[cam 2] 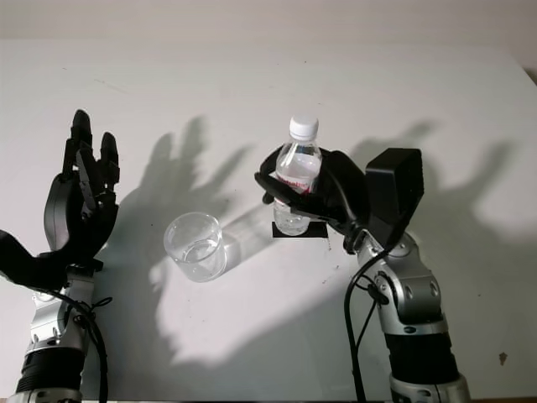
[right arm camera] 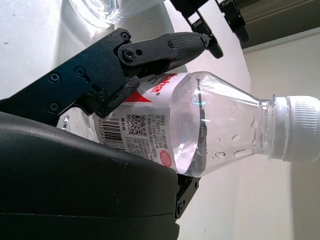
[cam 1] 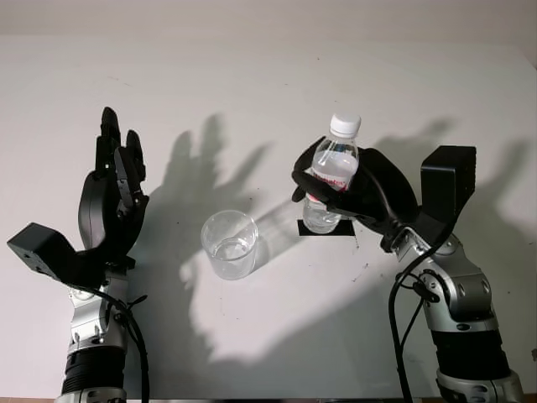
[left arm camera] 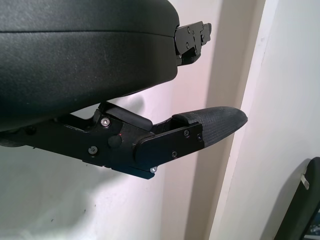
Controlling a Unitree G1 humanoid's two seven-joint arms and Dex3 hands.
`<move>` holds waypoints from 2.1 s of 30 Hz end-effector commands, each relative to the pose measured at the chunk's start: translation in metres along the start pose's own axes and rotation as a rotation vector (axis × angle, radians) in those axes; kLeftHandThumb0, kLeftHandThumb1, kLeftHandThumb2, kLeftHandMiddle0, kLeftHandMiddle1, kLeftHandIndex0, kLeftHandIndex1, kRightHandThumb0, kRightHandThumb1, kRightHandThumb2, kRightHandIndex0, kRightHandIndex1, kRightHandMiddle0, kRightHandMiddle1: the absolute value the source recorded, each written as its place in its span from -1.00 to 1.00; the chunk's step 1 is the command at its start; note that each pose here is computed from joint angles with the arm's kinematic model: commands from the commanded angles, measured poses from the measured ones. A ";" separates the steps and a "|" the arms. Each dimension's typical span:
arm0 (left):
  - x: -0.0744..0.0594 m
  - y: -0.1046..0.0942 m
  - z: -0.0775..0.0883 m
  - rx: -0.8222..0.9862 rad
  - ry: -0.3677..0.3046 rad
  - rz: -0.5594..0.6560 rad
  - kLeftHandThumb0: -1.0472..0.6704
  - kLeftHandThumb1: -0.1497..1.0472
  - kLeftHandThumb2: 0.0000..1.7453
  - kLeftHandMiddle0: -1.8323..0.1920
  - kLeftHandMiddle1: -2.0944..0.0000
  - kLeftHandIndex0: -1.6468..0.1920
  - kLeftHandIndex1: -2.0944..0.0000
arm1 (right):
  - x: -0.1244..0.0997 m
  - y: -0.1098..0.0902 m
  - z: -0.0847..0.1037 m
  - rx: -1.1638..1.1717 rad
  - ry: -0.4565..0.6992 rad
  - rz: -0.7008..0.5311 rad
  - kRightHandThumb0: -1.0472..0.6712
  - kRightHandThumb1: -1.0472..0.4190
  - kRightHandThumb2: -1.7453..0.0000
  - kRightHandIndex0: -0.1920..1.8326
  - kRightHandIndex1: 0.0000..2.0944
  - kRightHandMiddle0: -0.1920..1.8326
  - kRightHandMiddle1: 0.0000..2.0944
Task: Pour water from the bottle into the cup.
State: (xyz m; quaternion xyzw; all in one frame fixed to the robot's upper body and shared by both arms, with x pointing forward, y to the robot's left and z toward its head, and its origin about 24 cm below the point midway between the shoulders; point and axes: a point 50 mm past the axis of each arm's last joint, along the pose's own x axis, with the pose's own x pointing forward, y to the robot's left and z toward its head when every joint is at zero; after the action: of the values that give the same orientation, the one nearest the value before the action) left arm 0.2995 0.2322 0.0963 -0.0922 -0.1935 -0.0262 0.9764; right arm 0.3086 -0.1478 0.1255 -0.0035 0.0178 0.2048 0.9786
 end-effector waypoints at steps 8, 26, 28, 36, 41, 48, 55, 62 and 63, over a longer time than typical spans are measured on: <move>-0.003 0.003 0.000 -0.001 0.003 0.005 -0.60 1.00 -0.20 1.00 1.00 1.00 1.00 | -0.001 -0.001 -0.009 -0.064 -0.037 -0.008 -0.25 -1.00 0.44 0.36 1.00 0.01 1.00; -0.001 0.006 0.002 0.025 -0.001 0.000 -0.59 1.00 -0.16 1.00 1.00 1.00 1.00 | -0.002 -0.002 -0.026 -0.167 -0.099 0.117 -0.36 -1.00 0.65 0.11 1.00 -0.23 1.00; -0.001 0.006 0.002 0.026 0.000 -0.002 -0.59 1.00 -0.16 1.00 1.00 1.00 1.00 | -0.003 -0.002 -0.027 -0.160 -0.097 0.119 -0.37 -1.00 0.68 0.10 1.00 -0.22 1.00; 0.000 0.006 0.002 0.030 -0.001 -0.006 -0.59 1.00 -0.17 1.00 1.00 1.00 1.00 | -0.007 -0.004 -0.030 -0.148 -0.086 0.121 -0.40 -1.00 0.74 0.02 1.00 -0.26 1.00; 0.000 0.007 0.002 0.031 -0.003 -0.013 -0.59 1.00 -0.17 1.00 1.00 1.00 1.00 | -0.007 -0.007 -0.031 -0.102 -0.057 0.091 -0.43 -1.00 0.85 -0.29 1.00 -0.50 1.00; 0.001 0.007 0.002 0.023 -0.002 -0.008 -0.60 1.00 -0.18 1.00 1.00 1.00 1.00 | -0.009 -0.012 -0.032 -0.056 -0.065 0.060 -0.49 -0.92 0.94 -0.97 0.86 -0.94 0.76; 0.002 0.007 0.002 0.032 -0.002 -0.010 -0.59 1.00 -0.17 1.00 1.00 1.00 1.00 | -0.011 -0.014 -0.034 -0.121 -0.077 0.039 -0.54 -0.91 0.94 -1.00 0.30 -0.95 0.26; 0.002 0.007 0.001 0.026 -0.006 -0.011 -0.60 1.00 -0.18 1.00 1.00 1.00 1.00 | -0.011 -0.014 -0.031 -0.250 -0.129 0.042 -0.68 -0.89 0.94 -0.85 -0.64 -0.84 -0.54; 0.002 0.007 0.001 0.024 -0.006 -0.010 -0.60 1.00 -0.18 1.00 1.00 1.00 1.00 | -0.011 -0.014 -0.030 -0.271 -0.141 0.047 -0.72 -0.89 0.94 -0.85 -0.79 -0.85 -0.65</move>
State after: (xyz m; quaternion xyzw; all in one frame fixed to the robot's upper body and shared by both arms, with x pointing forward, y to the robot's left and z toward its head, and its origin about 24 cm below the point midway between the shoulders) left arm 0.3016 0.2377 0.0959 -0.0832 -0.1922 -0.0298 0.9774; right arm 0.3050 -0.1635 0.0963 -0.1070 -0.0727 0.2252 0.9657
